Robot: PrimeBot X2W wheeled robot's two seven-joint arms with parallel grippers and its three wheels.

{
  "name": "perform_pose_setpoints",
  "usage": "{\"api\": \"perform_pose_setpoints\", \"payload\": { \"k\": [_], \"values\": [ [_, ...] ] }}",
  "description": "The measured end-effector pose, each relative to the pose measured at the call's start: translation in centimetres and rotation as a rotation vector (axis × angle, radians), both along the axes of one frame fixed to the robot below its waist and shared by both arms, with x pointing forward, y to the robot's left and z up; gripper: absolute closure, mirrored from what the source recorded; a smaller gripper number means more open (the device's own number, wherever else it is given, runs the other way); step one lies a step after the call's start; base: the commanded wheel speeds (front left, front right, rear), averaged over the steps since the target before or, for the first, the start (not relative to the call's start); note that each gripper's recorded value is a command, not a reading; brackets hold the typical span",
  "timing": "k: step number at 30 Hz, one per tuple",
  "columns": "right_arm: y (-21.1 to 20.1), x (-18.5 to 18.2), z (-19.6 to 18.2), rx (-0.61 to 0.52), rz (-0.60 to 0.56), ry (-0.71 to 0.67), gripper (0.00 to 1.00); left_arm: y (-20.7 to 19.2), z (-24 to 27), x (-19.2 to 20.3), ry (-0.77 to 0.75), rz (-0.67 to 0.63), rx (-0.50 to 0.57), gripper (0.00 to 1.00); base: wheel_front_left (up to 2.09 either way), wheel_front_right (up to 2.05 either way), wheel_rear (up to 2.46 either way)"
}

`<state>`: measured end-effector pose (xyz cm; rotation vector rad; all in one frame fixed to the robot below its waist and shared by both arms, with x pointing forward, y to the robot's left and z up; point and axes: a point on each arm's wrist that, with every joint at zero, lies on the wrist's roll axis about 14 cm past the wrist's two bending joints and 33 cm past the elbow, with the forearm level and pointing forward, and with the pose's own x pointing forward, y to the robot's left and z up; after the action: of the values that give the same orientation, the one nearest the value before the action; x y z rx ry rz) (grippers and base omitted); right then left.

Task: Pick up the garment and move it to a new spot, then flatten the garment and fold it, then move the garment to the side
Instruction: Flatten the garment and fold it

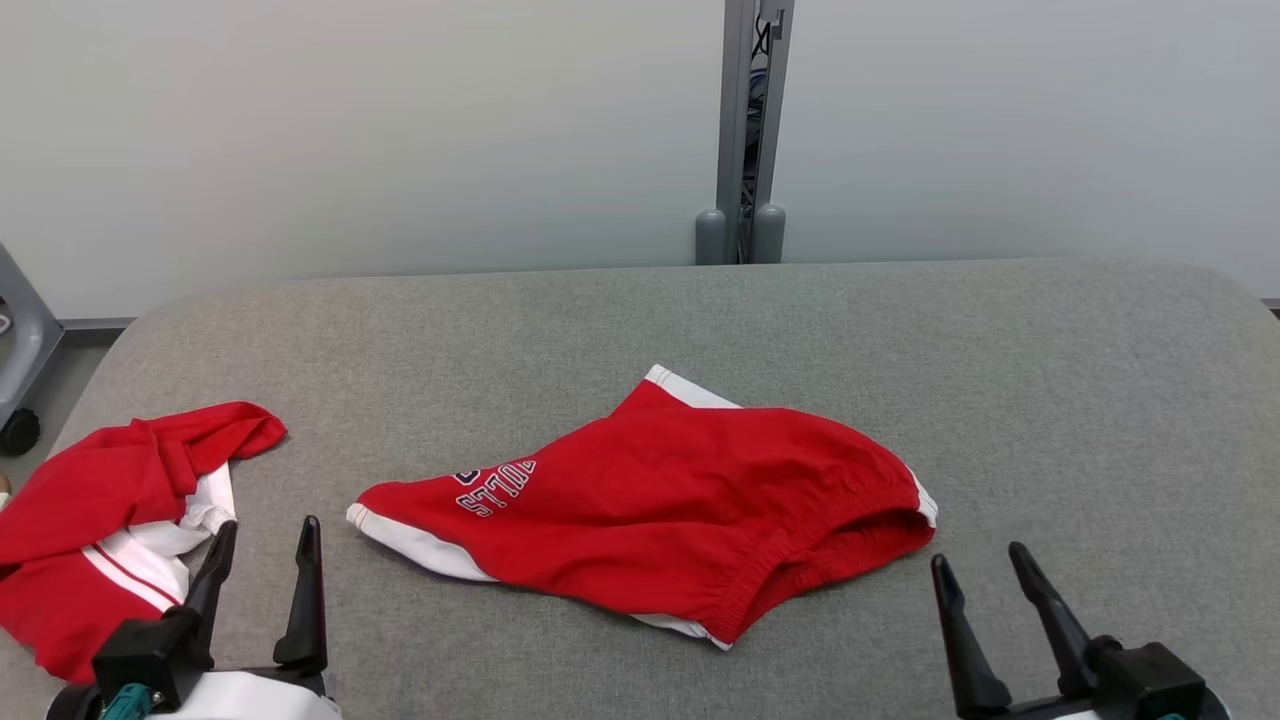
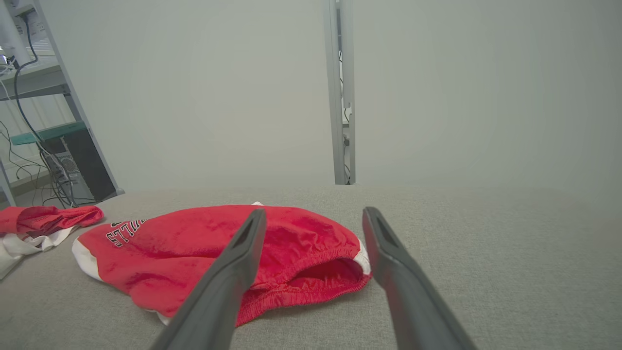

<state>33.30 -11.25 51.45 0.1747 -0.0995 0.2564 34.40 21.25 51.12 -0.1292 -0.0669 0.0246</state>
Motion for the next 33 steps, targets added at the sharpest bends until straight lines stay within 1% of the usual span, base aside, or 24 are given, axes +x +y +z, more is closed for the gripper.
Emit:
{"api": "perform_pose_setpoints", "payload": {
  "k": [2, 8, 18, 26, 33],
  "values": [
    [0.3, 0.0, -0.1, -0.002, 0.011, 0.007, 0.0, 0.0, -0.3, 0.0, 0.015, -0.003, -0.003, 0.0, 0.0, 0.0, 0.0],
    [2.8, 0.0, -1.2, -0.051, 0.116, 0.054, 0.0, -0.9, -3.0, 0.4, 0.166, -0.046, -0.064, 0.0, 0.0, 0.0, 0.0],
    [6.9, -0.7, -5.4, -0.134, 0.32, 0.203, 0.0, -2.5, -7.4, 1.7, 0.433, -0.146, -0.211, 0.0, 0.0, 0.0, 0.0],
    [9.0, -0.4, -9.1, -0.185, 0.437, 0.311, 0.0, -2.6, -9.4, 4.6, 0.552, -0.18, -0.296, 0.0, 0.0, 0.0, 0.0],
    [10.6, 0.1, -11.0, -0.212, 0.52, 0.334, 0.0, -2.0, -11.2, 6.8, 0.618, -0.162, -0.38, 0.0, 0.0, 0.0, 0.0]
  ]
}}
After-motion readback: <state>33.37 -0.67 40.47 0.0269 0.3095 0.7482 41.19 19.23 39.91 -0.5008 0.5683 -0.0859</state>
